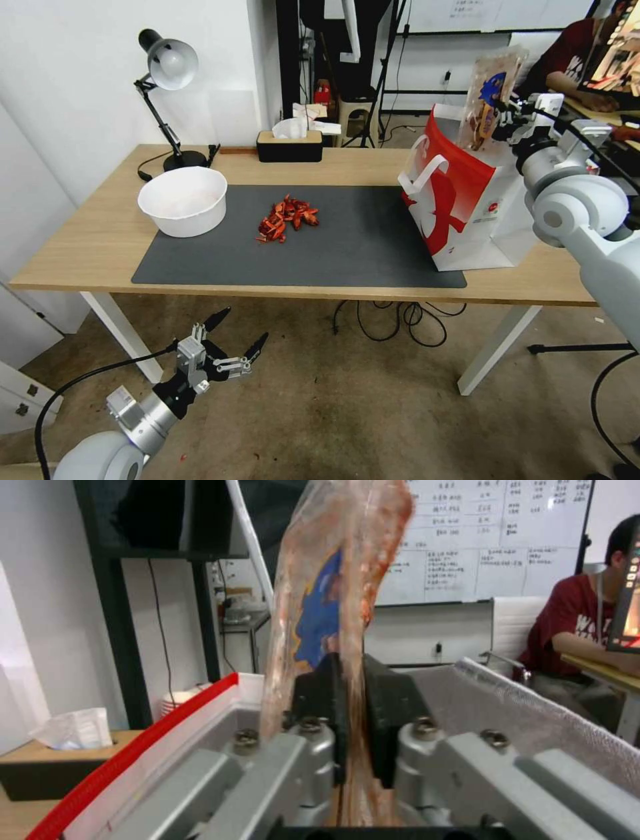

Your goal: Close the disposable takeout box, then place it into the delivery bag.

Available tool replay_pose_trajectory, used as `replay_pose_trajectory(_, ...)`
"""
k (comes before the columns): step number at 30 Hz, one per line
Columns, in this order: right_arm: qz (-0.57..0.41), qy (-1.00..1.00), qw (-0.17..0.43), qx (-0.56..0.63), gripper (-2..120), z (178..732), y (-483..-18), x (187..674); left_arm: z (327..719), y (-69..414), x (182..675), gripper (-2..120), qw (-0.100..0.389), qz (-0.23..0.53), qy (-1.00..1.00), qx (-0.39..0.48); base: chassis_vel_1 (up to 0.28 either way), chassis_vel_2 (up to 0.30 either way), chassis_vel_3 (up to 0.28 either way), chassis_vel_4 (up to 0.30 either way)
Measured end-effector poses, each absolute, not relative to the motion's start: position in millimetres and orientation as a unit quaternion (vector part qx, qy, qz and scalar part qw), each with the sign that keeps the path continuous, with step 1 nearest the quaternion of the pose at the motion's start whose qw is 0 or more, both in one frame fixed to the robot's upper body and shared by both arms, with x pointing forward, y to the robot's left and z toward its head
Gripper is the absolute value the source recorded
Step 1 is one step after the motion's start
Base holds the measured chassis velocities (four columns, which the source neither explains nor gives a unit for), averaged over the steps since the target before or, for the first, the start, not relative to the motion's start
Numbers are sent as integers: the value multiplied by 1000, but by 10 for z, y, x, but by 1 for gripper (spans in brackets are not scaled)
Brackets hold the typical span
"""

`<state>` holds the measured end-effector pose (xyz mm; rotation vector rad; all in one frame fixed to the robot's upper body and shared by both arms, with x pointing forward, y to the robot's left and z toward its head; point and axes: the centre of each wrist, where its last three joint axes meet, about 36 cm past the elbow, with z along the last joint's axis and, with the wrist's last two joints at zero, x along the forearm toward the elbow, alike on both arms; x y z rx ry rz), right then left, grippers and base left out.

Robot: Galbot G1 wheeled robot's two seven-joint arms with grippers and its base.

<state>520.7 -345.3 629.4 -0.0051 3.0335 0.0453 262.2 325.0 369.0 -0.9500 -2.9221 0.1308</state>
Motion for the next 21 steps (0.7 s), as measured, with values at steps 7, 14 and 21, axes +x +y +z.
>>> replay_pose_trajectory(7,22,999,49,-2,34,6272,-3448,5210,3695,3243,2597,100,34,40,-950,-306,0,0,0,0)
replay_pose_trajectory(14,31,999,43,-11,63,6230,-3395,5187,3708,3279,2595,100,35,35,-952,-303,0,0,0,0)
replay_pose_trajectory(21,35,998,39,-25,88,6211,-3378,5160,3720,3274,2612,100,32,35,-952,-302,0,0,0,0)
